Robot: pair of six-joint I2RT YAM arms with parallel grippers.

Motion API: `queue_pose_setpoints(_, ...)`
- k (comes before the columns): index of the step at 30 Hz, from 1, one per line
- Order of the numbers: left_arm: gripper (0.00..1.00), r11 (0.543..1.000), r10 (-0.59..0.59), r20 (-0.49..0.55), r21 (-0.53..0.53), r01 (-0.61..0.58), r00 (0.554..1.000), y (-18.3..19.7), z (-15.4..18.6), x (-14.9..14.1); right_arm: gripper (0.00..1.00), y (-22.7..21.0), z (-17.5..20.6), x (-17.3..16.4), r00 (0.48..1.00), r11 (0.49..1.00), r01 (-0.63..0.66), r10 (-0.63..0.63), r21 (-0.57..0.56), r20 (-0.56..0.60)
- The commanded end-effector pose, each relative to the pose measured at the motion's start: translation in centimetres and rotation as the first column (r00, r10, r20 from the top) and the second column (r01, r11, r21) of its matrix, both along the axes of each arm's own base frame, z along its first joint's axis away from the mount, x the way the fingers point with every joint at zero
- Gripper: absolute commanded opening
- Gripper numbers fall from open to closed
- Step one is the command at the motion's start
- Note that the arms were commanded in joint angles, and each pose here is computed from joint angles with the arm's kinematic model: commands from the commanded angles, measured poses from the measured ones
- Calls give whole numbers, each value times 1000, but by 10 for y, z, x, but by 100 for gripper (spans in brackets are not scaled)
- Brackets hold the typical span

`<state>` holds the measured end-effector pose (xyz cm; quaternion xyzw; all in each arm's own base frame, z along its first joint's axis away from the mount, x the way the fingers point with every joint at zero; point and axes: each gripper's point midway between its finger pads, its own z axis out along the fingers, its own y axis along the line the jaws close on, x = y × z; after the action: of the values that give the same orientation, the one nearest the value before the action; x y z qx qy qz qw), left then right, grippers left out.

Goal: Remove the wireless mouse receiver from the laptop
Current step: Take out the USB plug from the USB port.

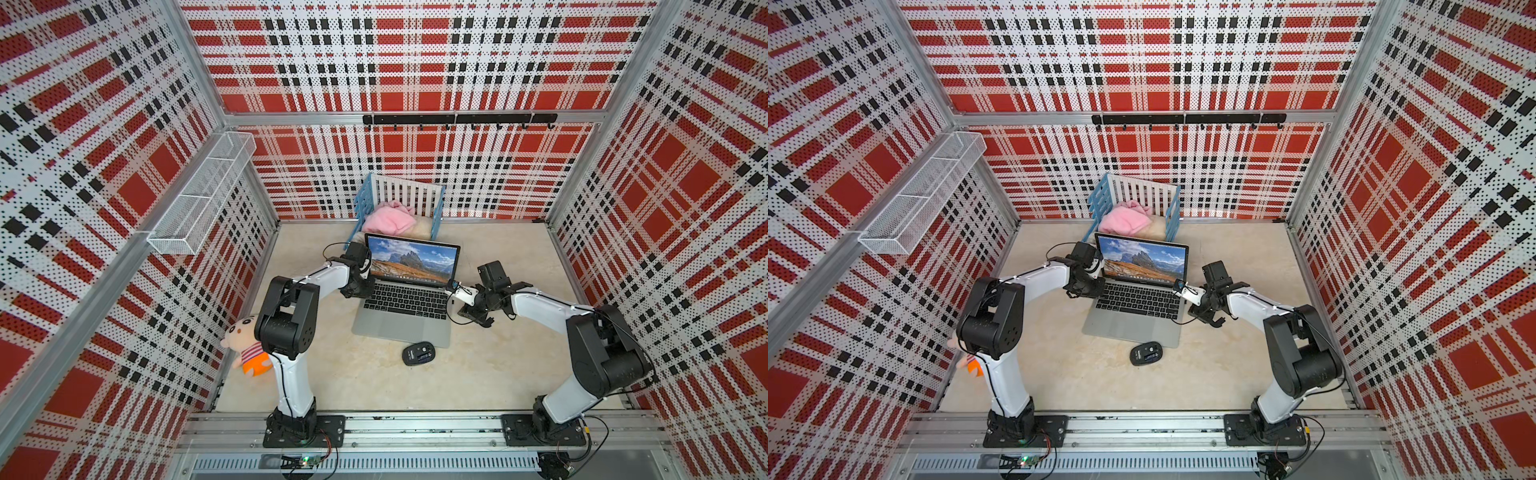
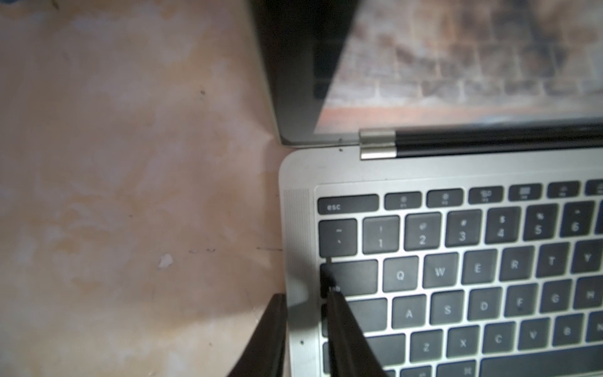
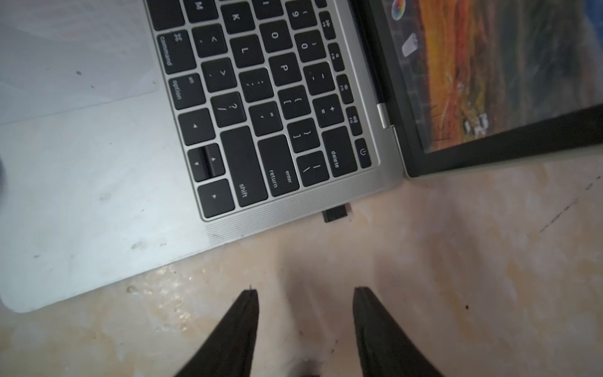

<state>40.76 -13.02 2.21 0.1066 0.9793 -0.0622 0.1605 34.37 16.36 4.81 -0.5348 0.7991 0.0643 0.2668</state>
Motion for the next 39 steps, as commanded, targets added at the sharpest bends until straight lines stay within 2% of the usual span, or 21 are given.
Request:
queue_pose_setpoints(1, 27, 998, -36, -144, 47, 43, 989, 0, -46, -29, 54, 1, 0, 17, 997, 997, -64, 65, -46, 37)
queue_pose_setpoints(7, 26, 997, -39, -155, 55, 48, 987, -1, -51, -32, 52, 10, -8, 32, 992, 991, -125, 126, -54, 9)
queue_pose_setpoints(13, 25, 997, -37, -161, 55, 46, 986, 0, -52, -32, 48, 13, -19, 28, 980, 979, -195, 192, -64, -57)
queue_pose_setpoints(28, 24, 997, -37, -170, 56, 47, 985, 0, -55, -33, 46, 10, -47, 32, 965, 968, -225, 207, -110, -159)
queue_pose_setpoints(32, 23, 997, -36, -172, 57, 46, 984, 1, -56, -33, 35, 19, -52, 24, 952, 961, -261, 241, -87, -190)
queue_pose_setpoints(35, 22, 997, -38, -177, 56, 48, 983, 0, -58, -35, 19, 22, -59, 19, 945, 958, -272, 248, -90, -211)
queue_pose_setpoints(39, 21, 997, -40, -183, 53, 50, 982, -1, -60, -36, 13, 25, -62, 16, 946, 959, -272, 250, -84, -206)
